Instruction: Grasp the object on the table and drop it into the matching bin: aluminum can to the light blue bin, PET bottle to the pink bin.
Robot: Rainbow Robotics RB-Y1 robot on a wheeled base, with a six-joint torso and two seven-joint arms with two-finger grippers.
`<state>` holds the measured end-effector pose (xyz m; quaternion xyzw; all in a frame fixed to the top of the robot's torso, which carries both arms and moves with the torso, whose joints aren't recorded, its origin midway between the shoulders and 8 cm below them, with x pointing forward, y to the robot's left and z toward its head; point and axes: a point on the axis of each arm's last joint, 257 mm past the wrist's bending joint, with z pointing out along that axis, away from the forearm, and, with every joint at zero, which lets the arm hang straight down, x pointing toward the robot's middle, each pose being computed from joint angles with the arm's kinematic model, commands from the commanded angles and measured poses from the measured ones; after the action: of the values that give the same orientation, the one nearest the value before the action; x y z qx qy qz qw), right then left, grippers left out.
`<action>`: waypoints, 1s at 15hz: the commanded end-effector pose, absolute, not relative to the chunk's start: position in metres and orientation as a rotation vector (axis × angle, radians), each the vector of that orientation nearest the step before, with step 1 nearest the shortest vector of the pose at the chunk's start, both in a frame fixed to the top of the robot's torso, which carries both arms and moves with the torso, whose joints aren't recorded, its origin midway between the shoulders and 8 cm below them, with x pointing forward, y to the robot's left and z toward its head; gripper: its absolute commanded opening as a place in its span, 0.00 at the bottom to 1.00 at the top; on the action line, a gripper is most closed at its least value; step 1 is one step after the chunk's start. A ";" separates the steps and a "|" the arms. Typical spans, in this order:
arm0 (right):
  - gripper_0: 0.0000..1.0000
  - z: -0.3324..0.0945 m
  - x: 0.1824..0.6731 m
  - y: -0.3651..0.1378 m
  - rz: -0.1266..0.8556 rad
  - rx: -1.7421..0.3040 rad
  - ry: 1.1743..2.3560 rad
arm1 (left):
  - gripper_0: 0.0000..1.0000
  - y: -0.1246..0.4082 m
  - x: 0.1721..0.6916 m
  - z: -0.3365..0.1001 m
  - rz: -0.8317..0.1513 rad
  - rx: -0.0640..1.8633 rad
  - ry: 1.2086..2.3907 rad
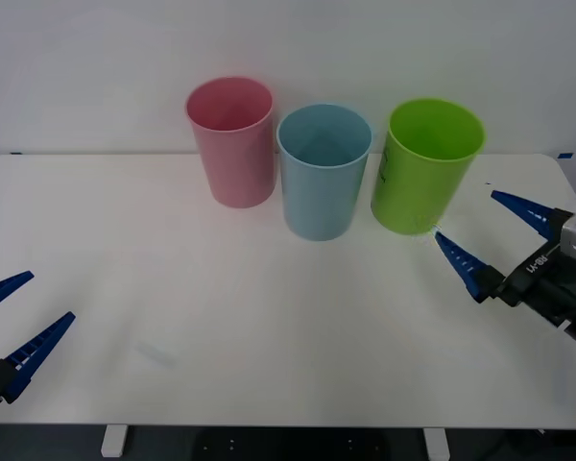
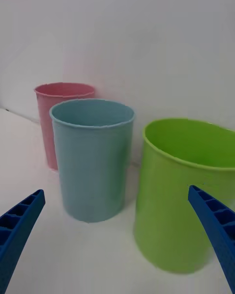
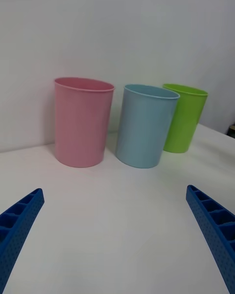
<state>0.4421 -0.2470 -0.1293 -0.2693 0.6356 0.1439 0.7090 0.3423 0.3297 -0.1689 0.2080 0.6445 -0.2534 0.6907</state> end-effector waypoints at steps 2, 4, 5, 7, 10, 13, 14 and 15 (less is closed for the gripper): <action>1.00 -0.149 0.412 -0.274 0.259 -0.654 1.441 | 1.00 0.330 0.342 -0.169 -0.567 0.465 1.441; 1.00 -0.155 0.391 -0.282 0.287 -0.687 1.455 | 1.00 0.330 0.342 -0.169 -0.567 0.465 1.441; 1.00 -0.155 0.385 -0.286 0.289 -0.701 1.457 | 1.00 0.330 0.342 -0.169 -0.567 0.465 1.441; 1.00 -0.156 0.367 -0.294 0.316 -0.728 1.465 | 1.00 0.330 0.342 -0.169 -0.567 0.465 1.441; 1.00 -0.166 0.351 -0.308 0.354 -0.747 1.496 | 1.00 0.330 0.342 -0.169 -0.567 0.465 1.441; 1.00 -0.175 0.350 -0.317 0.365 -0.735 1.528 | 1.00 0.330 0.342 -0.169 -0.567 0.465 1.441; 1.00 -0.176 0.350 -0.320 0.367 -0.729 1.534 | 1.00 0.330 0.342 -0.169 -0.567 0.465 1.441; 1.00 -0.179 0.350 -0.323 0.366 -0.723 1.543 | 1.00 0.330 0.342 -0.169 -0.567 0.465 1.441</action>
<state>0.3496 -0.3205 -0.1767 -0.3197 0.6750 0.1612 0.6451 0.3423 0.3297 -0.1689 0.2079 0.6445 -0.2535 0.6907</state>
